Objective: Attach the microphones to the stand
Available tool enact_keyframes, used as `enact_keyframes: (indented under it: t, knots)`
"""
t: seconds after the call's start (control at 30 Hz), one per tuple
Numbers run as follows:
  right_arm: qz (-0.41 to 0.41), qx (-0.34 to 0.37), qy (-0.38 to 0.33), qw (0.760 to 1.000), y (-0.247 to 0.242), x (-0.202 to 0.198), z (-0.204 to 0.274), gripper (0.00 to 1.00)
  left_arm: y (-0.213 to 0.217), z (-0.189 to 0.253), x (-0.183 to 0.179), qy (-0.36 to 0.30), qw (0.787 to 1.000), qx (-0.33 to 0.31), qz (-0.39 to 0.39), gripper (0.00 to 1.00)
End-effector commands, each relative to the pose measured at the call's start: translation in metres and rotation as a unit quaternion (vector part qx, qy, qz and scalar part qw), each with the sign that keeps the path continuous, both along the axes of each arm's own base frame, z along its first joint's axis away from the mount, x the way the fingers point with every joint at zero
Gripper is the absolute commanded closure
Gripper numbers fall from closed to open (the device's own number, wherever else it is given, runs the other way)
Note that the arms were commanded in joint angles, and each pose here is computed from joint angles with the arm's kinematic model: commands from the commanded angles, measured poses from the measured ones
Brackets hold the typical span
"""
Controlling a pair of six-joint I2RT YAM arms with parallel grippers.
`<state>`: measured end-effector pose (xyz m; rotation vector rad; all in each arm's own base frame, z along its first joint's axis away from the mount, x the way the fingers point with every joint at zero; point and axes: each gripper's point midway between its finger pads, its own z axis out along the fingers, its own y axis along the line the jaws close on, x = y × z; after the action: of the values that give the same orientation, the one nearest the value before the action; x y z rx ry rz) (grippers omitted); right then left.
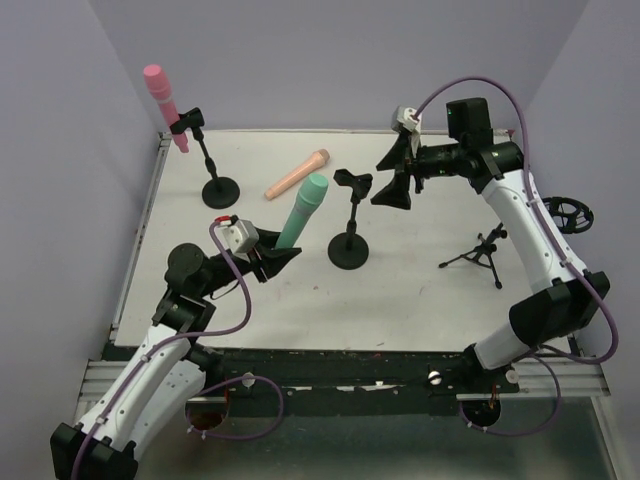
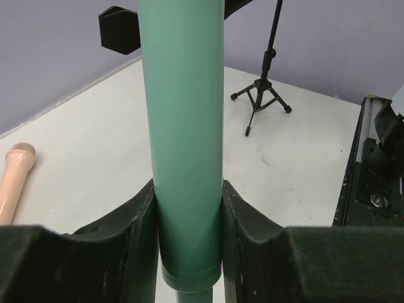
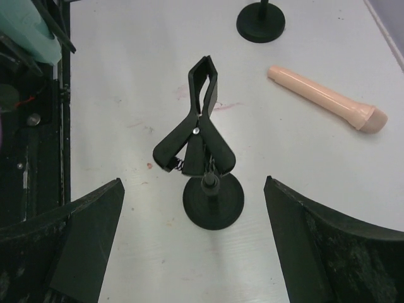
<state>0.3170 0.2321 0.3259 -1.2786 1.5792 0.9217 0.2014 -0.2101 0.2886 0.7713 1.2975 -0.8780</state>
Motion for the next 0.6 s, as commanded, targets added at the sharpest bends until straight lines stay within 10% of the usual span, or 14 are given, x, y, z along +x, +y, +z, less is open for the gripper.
enact_keyframes:
  t: [0.0, 0.57]
  knots:
    - [0.014, -0.030, -0.013, 0.999, 0.013, 0.009, -0.006, 0.00, -0.001, 0.017, -0.006, -0.043, 0.999, -0.005, -0.029, 1.00]
    - [0.030, -0.050, 0.002, 0.998, 0.049, 0.011, -0.025, 0.11, 0.002, 0.013, -0.009, -0.045, 0.999, -0.011, -0.020, 1.00]
